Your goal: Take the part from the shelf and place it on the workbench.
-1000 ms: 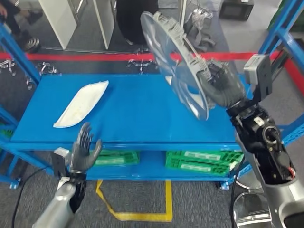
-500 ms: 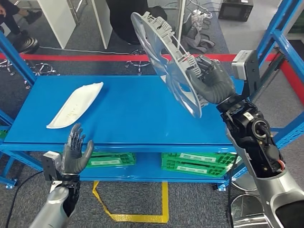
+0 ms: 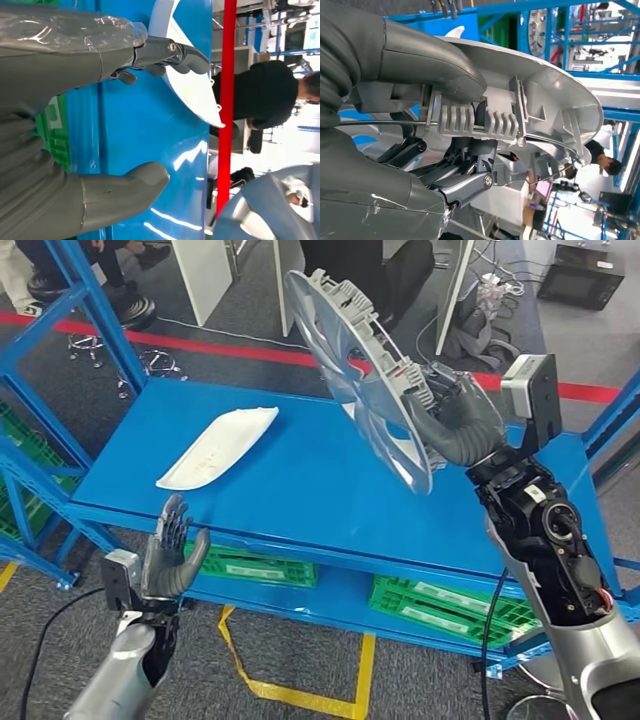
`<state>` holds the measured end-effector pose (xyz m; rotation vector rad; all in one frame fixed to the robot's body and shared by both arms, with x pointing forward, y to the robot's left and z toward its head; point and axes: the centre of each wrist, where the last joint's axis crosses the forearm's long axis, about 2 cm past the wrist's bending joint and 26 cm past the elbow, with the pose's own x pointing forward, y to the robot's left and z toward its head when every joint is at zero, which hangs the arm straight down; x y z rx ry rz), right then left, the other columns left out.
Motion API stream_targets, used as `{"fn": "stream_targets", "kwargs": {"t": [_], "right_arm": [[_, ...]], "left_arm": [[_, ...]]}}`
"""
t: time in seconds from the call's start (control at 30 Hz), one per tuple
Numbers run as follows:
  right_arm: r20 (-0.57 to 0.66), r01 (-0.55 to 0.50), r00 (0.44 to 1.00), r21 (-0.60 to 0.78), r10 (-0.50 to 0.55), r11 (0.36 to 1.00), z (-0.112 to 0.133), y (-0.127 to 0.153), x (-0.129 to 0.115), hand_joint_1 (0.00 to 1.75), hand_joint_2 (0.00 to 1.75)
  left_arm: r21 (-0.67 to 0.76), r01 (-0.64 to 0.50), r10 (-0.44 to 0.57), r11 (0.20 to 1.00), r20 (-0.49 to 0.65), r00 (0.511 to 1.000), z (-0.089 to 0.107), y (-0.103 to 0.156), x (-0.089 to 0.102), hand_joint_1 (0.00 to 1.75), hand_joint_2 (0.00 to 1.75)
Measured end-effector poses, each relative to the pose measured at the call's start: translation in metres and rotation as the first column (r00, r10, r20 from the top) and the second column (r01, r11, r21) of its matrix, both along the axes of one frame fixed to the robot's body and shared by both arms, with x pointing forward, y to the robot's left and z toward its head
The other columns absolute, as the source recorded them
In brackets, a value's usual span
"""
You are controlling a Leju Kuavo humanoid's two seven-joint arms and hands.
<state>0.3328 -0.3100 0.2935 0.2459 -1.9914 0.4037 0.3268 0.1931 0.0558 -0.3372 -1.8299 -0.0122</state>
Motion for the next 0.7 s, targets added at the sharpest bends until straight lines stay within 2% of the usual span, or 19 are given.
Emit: {"fn": "stream_targets", "kwargs": {"t": [0.3, 0.7], "right_arm": [[-0.001, -0.009, 1.000, 0.000, 0.009, 1.000, 0.000, 0.002, 0.000, 1.75, 1.75], [-0.034, -0.112, 0.993, -0.004, 0.112, 0.994, -0.005, 0.017, -0.002, 1.75, 1.75]], "left_arm": [[0.010, 0.008, -0.008, 1.000, 0.001, 1.000, -0.001, 0.001, -0.001, 0.00, 1.75], [0.018, 0.015, -0.015, 1.000, 0.010, 1.000, 0.000, 0.002, 0.000, 0.00, 1.75]]}}
